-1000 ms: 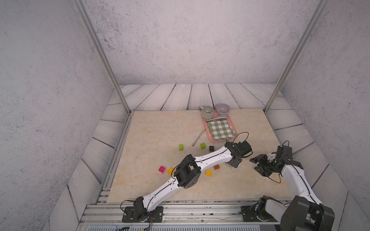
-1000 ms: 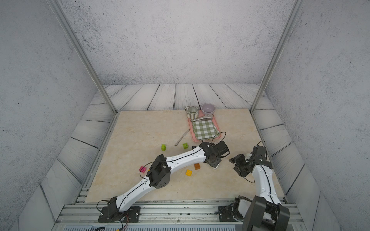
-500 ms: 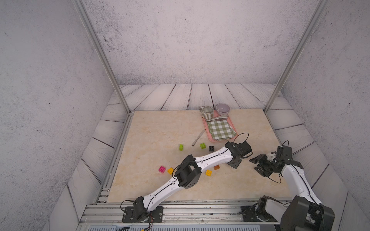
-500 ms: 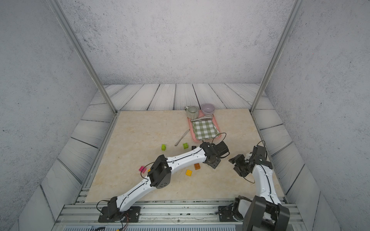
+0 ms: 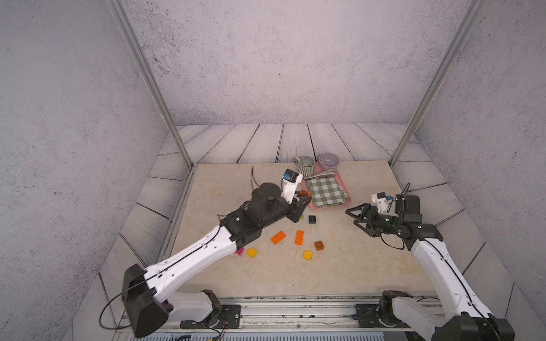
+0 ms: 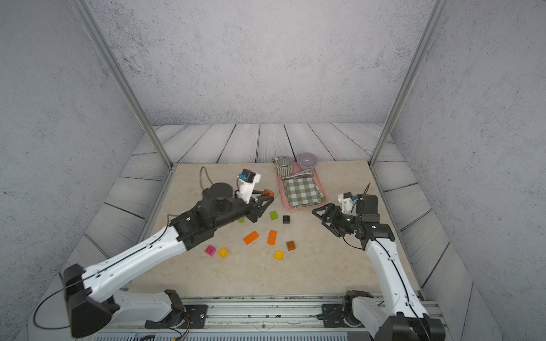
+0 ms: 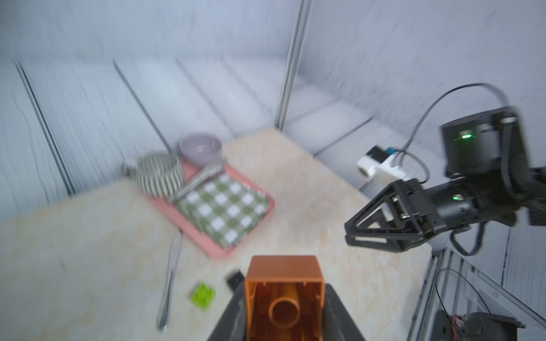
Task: Assemble the letter r with lego
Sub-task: Pick up the lego brick from the center of the board.
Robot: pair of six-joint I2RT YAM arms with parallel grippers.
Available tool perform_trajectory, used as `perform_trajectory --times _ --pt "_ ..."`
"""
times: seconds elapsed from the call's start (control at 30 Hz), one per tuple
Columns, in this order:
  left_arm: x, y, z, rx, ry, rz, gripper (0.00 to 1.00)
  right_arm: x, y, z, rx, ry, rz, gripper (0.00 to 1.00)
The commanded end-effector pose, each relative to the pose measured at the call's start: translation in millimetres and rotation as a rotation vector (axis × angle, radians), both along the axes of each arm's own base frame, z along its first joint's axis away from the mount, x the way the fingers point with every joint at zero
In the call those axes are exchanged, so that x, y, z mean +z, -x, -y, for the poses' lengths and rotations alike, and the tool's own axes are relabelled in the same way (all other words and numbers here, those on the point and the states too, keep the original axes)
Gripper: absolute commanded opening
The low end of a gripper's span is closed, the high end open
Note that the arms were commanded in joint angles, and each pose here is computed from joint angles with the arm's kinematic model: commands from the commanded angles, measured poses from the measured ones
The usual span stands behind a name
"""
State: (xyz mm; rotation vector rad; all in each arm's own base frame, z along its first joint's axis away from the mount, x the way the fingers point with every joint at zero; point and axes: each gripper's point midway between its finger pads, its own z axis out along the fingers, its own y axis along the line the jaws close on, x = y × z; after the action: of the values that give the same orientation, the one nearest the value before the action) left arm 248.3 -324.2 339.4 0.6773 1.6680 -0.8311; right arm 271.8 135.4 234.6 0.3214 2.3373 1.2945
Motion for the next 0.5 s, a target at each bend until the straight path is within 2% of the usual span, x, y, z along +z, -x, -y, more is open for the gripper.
perform_trajectory --times 0.0,0.1,0.23,0.47 --pt "18.6 38.8 3.0 -0.170 0.101 0.392 0.00 62.7 10.9 -45.5 0.175 -0.102 0.148 0.77" --pt "17.0 63.2 -9.8 -0.265 0.075 0.476 0.00 94.8 31.1 -83.6 0.348 -0.146 0.217 0.79" --pt "23.7 86.8 -23.1 -0.336 0.145 0.594 0.00 116.3 58.1 -121.0 0.534 -0.190 0.237 0.80" --pt "32.5 90.2 -29.2 -0.341 0.193 0.657 0.00 131.2 73.8 -138.6 0.629 -0.260 0.225 0.80"
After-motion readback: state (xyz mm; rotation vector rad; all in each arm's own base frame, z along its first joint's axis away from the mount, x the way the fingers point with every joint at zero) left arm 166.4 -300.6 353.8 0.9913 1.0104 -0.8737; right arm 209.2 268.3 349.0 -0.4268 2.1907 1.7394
